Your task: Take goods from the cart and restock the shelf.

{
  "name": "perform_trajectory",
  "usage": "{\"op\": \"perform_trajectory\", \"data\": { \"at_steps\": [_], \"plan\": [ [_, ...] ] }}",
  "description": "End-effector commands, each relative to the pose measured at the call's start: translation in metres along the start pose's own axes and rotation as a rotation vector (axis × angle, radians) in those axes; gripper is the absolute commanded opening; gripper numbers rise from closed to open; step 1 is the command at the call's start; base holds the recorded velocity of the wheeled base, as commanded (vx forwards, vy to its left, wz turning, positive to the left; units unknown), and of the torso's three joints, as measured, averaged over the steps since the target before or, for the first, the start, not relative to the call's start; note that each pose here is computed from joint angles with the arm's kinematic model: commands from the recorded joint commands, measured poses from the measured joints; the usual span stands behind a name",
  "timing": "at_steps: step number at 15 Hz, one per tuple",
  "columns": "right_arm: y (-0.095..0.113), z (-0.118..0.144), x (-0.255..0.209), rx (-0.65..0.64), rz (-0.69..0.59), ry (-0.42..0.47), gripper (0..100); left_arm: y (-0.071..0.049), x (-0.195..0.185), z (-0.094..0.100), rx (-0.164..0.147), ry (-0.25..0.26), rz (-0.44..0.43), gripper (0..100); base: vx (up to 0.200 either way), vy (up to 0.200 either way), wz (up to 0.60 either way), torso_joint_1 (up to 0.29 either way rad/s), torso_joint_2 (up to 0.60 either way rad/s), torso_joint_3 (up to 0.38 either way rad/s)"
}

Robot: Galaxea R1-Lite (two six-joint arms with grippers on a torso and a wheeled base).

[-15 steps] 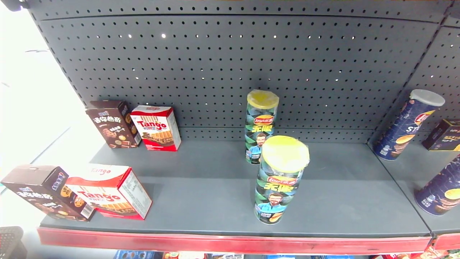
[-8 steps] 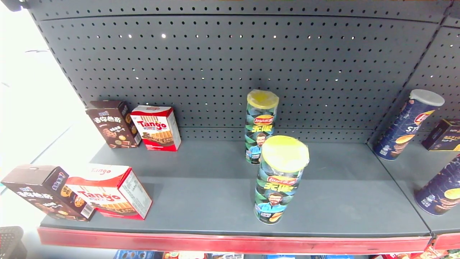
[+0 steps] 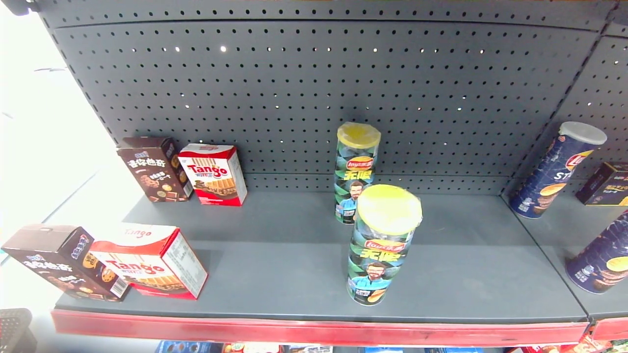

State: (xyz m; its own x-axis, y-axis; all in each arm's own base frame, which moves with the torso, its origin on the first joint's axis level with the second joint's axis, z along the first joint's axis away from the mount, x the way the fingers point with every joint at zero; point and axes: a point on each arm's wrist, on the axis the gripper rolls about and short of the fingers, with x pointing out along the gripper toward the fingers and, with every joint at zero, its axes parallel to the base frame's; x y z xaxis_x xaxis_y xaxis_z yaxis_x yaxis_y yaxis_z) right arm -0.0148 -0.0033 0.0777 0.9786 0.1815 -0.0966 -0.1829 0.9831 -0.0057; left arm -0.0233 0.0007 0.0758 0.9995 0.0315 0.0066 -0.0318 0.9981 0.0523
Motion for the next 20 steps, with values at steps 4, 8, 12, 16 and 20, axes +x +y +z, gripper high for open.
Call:
{"op": "perform_trajectory", "data": {
  "at_steps": [4,8,12,16,20],
  "plan": [
    [0.0,0.0,0.0,-0.011,0.036,0.004,100,-0.001,0.0,0.0,0.007,0.005,-0.029,100,0.0,0.0,0.0,0.0,0.0,0.0],
    [0.0,0.069,0.011,0.029,0.086,-0.067,100,-0.001,0.0,0.0,-0.033,0.005,-0.039,100,0.0,0.0,0.0,0.0,0.0,0.0],
    [0.018,0.103,0.071,-0.073,0.26,0.175,100,-0.001,0.0,0.0,-0.033,0.004,-0.032,100,0.0,0.0,0.0,0.0,0.0,0.0],
    [0.032,0.104,0.102,-0.103,0.26,0.257,100,-0.001,0.0,0.0,-0.031,0.004,-0.035,100,0.0,0.0,0.0,0.0,0.0,0.0],
    [0.043,0.105,0.134,-0.12,0.252,0.326,100,-0.001,0.0,0.0,-0.029,0.004,-0.041,100,0.0,0.0,0.0,0.0,0.0,0.0]
  ]
}}
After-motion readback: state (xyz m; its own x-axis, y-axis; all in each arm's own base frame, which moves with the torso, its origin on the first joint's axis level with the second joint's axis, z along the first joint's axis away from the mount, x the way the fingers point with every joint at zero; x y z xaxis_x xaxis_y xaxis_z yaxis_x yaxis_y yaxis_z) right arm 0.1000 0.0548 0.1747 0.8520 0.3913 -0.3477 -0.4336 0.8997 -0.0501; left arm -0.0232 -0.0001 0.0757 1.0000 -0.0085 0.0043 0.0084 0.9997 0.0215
